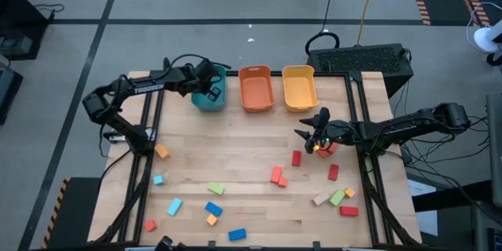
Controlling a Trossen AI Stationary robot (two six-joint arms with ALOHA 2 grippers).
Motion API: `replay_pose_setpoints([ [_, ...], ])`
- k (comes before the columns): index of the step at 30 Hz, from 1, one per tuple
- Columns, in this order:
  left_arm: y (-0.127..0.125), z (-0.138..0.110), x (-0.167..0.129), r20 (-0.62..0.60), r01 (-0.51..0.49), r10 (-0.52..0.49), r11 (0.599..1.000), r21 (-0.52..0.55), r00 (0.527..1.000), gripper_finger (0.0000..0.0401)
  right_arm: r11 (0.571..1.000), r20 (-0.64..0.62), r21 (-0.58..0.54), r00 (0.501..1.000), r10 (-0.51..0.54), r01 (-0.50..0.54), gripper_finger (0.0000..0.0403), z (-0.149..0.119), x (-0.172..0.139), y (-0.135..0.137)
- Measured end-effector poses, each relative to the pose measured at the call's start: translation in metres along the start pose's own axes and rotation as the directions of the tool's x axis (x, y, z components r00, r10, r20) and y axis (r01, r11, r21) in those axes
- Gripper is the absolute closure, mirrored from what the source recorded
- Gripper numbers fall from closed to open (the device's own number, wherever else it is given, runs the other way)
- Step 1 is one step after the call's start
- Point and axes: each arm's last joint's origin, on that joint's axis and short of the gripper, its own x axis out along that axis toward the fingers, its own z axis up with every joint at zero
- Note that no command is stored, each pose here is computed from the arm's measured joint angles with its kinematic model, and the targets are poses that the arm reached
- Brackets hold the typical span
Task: Sort blocks by size
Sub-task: Put the yellow thin rectangular block into the blue bin, then put the light blue thin rectangular block into the blue bin
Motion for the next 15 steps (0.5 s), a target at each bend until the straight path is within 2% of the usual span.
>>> replay_pose_setpoints([
  [7,0.0019,-0.0003,0.0007,-0.007,-0.008,0.008,1.000,0.018,1.000,0.0265,1.000,0.000,0.001,1.000,0.001,-0.001,0.0193,0.0001,0.0000,0.0000],
  [15,0.0039,-0.0042,-0.0029,-0.044,-0.007,0.009,0.998,0.063,0.999,0.0258,1.000,0.003,0.002,1.000,0.002,-0.002,0.0193,0.0003,0.0000,0.0001],
])
